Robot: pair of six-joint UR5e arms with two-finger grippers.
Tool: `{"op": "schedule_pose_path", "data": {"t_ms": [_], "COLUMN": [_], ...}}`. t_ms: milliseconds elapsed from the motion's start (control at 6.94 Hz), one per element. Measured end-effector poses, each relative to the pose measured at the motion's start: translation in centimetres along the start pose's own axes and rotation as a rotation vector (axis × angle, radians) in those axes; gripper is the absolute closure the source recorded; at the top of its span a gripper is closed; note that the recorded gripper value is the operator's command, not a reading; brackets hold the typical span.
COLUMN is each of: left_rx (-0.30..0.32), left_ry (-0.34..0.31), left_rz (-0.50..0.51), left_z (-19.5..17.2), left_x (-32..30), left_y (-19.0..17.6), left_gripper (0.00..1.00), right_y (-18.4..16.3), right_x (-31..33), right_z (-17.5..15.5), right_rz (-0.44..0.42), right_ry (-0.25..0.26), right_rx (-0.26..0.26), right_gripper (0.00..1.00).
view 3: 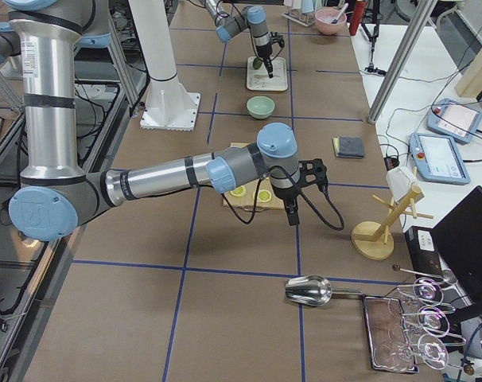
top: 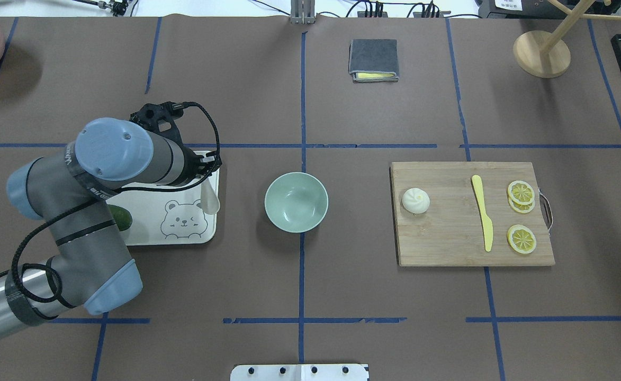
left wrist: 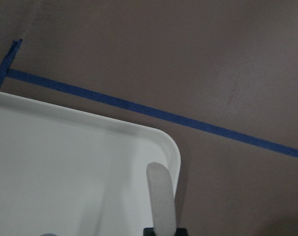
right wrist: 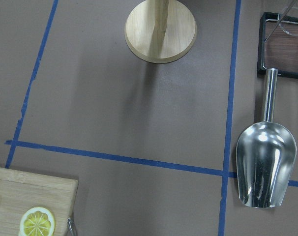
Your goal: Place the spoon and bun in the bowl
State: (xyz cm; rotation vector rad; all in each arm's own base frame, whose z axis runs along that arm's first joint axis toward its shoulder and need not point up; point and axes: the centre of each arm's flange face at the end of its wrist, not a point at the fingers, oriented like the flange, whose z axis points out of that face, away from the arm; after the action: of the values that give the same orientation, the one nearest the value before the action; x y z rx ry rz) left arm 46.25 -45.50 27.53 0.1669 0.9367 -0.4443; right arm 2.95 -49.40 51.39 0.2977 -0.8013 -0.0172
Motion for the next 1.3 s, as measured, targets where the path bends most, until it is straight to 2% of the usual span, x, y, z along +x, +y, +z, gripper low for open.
{"op": "schedule_pose_path", "data": {"t_ms": [432, 721, 1009, 1153, 1297], "left_rx": [0.012, -0.009, -0.026, -0.033, -0.036], "left_ry": [-0.012, -0.013, -0.020, -0.019, -0.016], "left_rz": [-0.169, -0.187, -0.172, -0.162, -0.139], "left_z": [0.0, 0.8, 1.8, 1.9, 1.8], "left_x": [8.8, 12.1, 12.9, 13.0, 12.9], "left_y": [0.3, 3.0, 6.4, 7.3, 7.7], "left_gripper": [1.00, 1.00, 0.51, 0.01, 0.00], "right_y": [0.0, 0.1, 0.2, 0.2, 0.2], "right_x": [0.0, 0.0, 0.0, -0.1, -0.2], "right_z": [0.0, 0.0, -0.1, -0.2, -0.2], "right_rz": [0.001, 0.002, 0.001, 0.000, -0.006], "right_ry": [0.000, -0.002, -0.004, -0.004, -0.006], "right_rx": [-0.001, -0.001, 0.000, 0.001, 0.003], "right_gripper": [0.00, 0.00, 0.00, 0.00, 0.00]}}
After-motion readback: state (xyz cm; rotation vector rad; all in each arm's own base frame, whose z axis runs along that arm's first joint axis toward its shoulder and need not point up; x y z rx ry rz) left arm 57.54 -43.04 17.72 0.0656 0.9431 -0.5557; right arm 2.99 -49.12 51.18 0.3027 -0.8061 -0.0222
